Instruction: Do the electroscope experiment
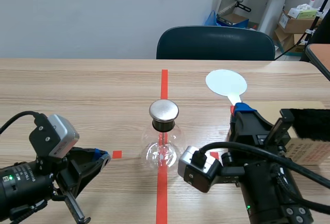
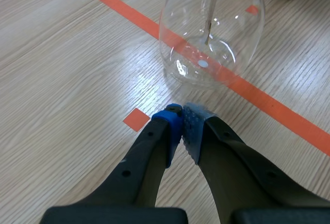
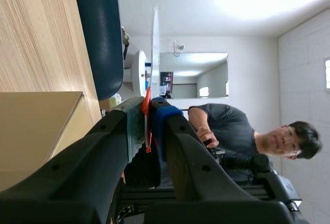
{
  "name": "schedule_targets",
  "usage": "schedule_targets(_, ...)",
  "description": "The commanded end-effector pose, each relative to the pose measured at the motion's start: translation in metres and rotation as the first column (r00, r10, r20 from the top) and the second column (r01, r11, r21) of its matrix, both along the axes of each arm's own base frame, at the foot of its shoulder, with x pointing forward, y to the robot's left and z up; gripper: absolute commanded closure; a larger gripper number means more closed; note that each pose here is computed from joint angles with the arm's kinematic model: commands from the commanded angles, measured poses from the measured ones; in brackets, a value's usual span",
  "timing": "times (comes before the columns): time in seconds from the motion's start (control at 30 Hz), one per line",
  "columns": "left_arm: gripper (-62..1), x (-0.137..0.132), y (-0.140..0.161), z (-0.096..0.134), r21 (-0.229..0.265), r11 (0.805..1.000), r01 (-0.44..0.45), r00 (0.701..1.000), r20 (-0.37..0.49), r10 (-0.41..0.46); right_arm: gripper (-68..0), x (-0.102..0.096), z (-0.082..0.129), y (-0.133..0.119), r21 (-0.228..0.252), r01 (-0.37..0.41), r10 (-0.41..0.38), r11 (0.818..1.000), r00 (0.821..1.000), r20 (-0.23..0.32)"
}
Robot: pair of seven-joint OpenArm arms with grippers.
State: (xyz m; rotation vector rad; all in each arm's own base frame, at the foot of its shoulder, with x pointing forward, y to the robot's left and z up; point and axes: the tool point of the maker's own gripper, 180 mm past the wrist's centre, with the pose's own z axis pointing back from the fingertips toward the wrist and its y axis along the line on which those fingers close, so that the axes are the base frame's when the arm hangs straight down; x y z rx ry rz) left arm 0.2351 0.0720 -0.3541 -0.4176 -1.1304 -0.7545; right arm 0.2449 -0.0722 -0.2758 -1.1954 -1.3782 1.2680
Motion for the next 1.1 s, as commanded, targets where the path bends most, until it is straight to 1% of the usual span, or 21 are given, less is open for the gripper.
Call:
schedule_targets(0.0,-2.5,0.003,-0.012,0.008,-0.036,0.999,0.015,1.000,0.021,-0.014,-0.8,0.003,0.008,0.001,-0.008,-0.017,0.017,1.000,0.999,0.033)
schedule_targets(0.07,-2.5,0.005,-0.017,0.006,-0.039,0.999,0.024,0.999,0.023,-0.023,-0.8,0.003,0.006,0.002,-0.016,-0.026,0.026,1.000,0.999,0.027)
schedule_targets(0.17,-2.5,0.005,-0.025,0.003,-0.043,0.998,0.042,0.999,0.020,-0.041,-0.8,0.003,0.001,0.002,-0.033,-0.027,0.027,0.999,1.000,-0.001)
schedule_targets(0.23,-2.5,0.004,-0.030,0.001,-0.046,0.998,0.053,0.998,0.019,-0.052,-0.8,0.002,-0.002,0.002,-0.030,-0.027,0.026,0.999,1.000,-0.015)
schedule_targets(0.43,-2.5,0.002,-0.044,0.001,-0.062,0.995,0.082,0.997,0.019,-0.081,-0.8,0.002,-0.002,0.002,-0.032,-0.026,0.026,0.999,0.999,-0.019)
schedule_targets(0.6,-2.5,0.005,-0.051,0.001,-0.072,0.994,0.082,0.996,0.023,-0.081,-0.8,0.002,-0.002,0.002,-0.032,-0.027,0.026,0.999,0.999,-0.019)
schedule_targets(0.73,-2.5,0.007,-0.048,-0.005,-0.062,0.996,0.069,0.998,0.011,-0.069,-0.8,0.002,-0.002,0.002,-0.032,-0.027,0.026,0.999,0.999,-0.018)
schedule_targets(0.83,-2.5,0.009,-0.042,-0.013,-0.042,0.998,0.056,0.998,0.001,-0.056,-0.8,0.002,-0.002,0.002,-0.032,-0.029,0.029,0.999,0.999,-0.019)
schedule_targets(0.97,-2.5,0.013,-0.030,-0.022,-0.033,0.999,0.009,0.999,-0.031,-0.010,-0.8,0.002,-0.002,0.002,-0.033,-0.030,0.029,0.999,0.999,-0.018)
schedule_targets(1.07,-2.5,0.013,-0.025,-0.027,-0.018,1.000,0.002,0.999,-0.036,-0.002,-0.8,0.002,-0.002,0.002,-0.033,-0.030,0.029,0.999,0.999,-0.018)
